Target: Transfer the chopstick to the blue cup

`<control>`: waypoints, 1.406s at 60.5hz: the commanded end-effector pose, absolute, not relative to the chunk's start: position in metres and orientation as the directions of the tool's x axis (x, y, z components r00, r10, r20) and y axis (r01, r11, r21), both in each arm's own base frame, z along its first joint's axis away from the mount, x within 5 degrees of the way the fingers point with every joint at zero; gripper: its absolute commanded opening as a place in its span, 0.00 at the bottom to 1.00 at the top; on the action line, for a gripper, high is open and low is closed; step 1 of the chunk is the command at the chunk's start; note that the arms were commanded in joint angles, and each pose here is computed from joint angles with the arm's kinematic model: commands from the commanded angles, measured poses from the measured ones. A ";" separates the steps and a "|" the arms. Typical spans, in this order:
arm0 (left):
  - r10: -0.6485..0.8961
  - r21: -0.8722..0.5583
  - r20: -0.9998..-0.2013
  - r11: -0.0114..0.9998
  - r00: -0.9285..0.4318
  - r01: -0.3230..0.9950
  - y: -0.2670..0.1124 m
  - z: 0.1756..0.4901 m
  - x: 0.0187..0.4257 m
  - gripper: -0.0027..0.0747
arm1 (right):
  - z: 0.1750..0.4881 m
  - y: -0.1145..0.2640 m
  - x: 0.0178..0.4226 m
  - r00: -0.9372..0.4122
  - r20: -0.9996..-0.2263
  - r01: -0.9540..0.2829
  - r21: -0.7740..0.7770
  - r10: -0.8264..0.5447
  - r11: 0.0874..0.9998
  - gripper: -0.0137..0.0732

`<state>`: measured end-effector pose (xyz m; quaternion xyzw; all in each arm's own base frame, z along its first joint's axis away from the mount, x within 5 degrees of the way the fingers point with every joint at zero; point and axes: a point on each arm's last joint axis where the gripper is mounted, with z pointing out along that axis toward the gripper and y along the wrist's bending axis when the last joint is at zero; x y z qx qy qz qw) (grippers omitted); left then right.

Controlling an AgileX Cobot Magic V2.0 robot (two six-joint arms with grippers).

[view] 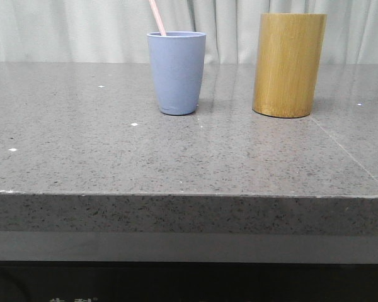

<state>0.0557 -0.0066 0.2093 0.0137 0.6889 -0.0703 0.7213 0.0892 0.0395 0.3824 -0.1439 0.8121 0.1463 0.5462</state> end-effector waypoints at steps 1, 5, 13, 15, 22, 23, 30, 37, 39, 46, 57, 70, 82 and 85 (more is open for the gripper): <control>-0.102 -0.083 -0.986 0.986 0.130 0.144 -0.007 0.215 0.053 0.01 | 0.395 0.039 0.091 -0.288 -0.957 -0.388 0.084 -0.034 0.918 0.08; -0.101 -0.082 -0.986 0.986 0.132 0.144 -0.007 0.215 0.053 0.01 | 0.395 0.039 0.091 -0.288 -0.957 -0.388 0.084 -0.034 0.918 0.08; -0.101 -0.082 -0.986 0.986 0.134 0.144 -0.007 0.215 0.053 0.01 | 0.395 0.039 0.091 -0.288 -0.957 -0.388 0.084 -0.034 0.918 0.08; -0.101 -0.082 -0.986 0.986 0.134 0.144 -0.007 0.215 0.053 0.01 | 0.395 0.039 0.091 -0.288 -0.957 -0.388 0.084 -0.034 0.918 0.08; -0.101 -0.082 -0.986 0.986 0.134 0.144 -0.007 0.215 0.053 0.01 | 0.395 0.039 0.091 -0.288 -0.957 -0.388 0.084 -0.034 0.918 0.08; -0.101 -0.082 -0.986 0.986 0.134 0.144 -0.007 0.215 0.053 0.01 | 0.395 0.039 0.091 -0.288 -0.957 -0.388 0.084 -0.034 0.918 0.08; -0.101 -0.082 -0.986 0.986 0.134 0.144 -0.007 0.215 0.053 0.01 | 0.395 0.039 0.091 -0.288 -0.957 -0.388 0.084 -0.034 0.918 0.08; -0.101 -0.082 -0.986 0.986 0.134 0.144 -0.007 0.215 0.053 0.01 | 0.395 0.039 0.091 -0.288 -0.957 -0.388 0.084 -0.034 0.918 0.08; -0.101 -0.082 -0.986 0.986 0.134 0.144 -0.007 0.215 0.053 0.01 | 0.395 0.039 0.091 -0.288 -0.957 -0.388 0.084 -0.034 0.918 0.08; -0.101 -0.082 -0.986 0.986 0.134 0.144 -0.007 0.215 0.053 0.01 | 0.395 0.039 0.091 -0.288 -0.957 -0.388 0.084 -0.034 0.918 0.08; -0.101 -0.082 -0.986 0.986 0.134 0.144 -0.007 0.215 0.053 0.01 | 0.390 0.034 0.088 -0.243 -0.969 -0.354 0.039 -0.051 0.934 0.08; -0.101 -0.082 -0.986 0.986 0.134 0.144 -0.007 0.215 0.053 0.01 | 0.336 0.013 0.073 -0.029 -0.999 -0.163 0.032 0.028 0.986 0.08; -0.101 -0.082 -0.986 0.986 0.134 0.144 -0.007 0.215 0.053 0.01 | 0.266 0.005 0.062 0.068 -0.997 -0.084 0.037 0.043 0.996 0.08; -0.101 -0.082 -0.986 0.986 0.134 0.144 -0.007 0.215 0.053 0.01 | 0.251 0.005 0.060 0.074 -0.996 -0.073 0.038 0.043 0.997 0.08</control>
